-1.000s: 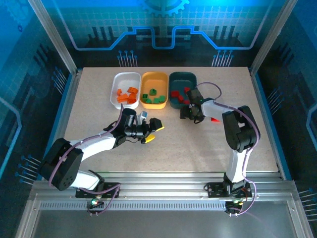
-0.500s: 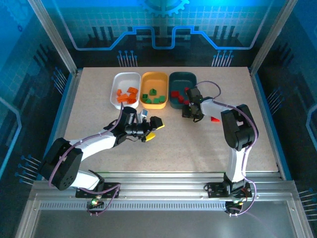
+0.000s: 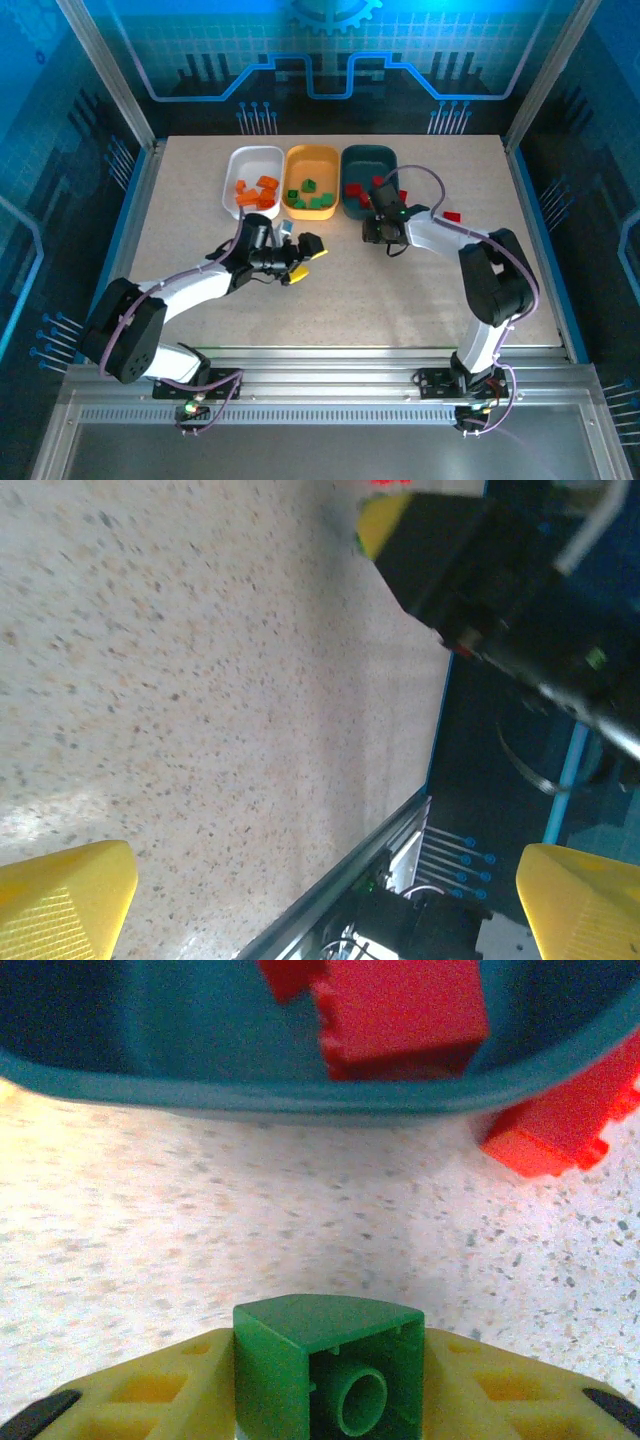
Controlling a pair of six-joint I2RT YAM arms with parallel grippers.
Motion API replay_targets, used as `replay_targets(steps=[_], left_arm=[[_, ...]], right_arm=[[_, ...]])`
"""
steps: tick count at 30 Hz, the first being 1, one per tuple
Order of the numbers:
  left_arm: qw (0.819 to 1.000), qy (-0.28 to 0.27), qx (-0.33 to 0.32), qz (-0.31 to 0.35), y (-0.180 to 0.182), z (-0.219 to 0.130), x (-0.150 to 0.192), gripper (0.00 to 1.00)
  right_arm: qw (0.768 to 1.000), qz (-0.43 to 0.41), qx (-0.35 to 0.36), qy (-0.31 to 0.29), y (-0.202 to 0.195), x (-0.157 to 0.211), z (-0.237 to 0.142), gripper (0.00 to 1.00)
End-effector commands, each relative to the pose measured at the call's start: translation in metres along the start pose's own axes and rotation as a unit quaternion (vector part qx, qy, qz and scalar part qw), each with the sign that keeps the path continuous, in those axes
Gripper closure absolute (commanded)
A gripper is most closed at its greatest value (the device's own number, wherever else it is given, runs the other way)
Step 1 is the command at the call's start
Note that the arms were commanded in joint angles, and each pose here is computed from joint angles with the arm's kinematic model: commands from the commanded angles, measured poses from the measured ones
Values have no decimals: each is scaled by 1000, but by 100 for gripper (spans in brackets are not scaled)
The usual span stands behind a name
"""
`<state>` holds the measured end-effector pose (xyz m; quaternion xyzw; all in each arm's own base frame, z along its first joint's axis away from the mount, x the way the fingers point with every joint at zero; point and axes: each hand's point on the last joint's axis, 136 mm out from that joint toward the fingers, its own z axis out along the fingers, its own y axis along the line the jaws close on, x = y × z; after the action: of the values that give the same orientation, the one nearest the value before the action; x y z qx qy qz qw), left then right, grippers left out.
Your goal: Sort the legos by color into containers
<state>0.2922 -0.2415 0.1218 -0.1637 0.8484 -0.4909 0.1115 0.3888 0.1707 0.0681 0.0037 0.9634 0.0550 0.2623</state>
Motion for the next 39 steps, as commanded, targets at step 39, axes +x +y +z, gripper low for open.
replay_targets(steps=[39], left_arm=[[999,20,-14,46,-5,4,30,1]], right_arm=[[995,84,50,3,-95,-17,-52,31]])
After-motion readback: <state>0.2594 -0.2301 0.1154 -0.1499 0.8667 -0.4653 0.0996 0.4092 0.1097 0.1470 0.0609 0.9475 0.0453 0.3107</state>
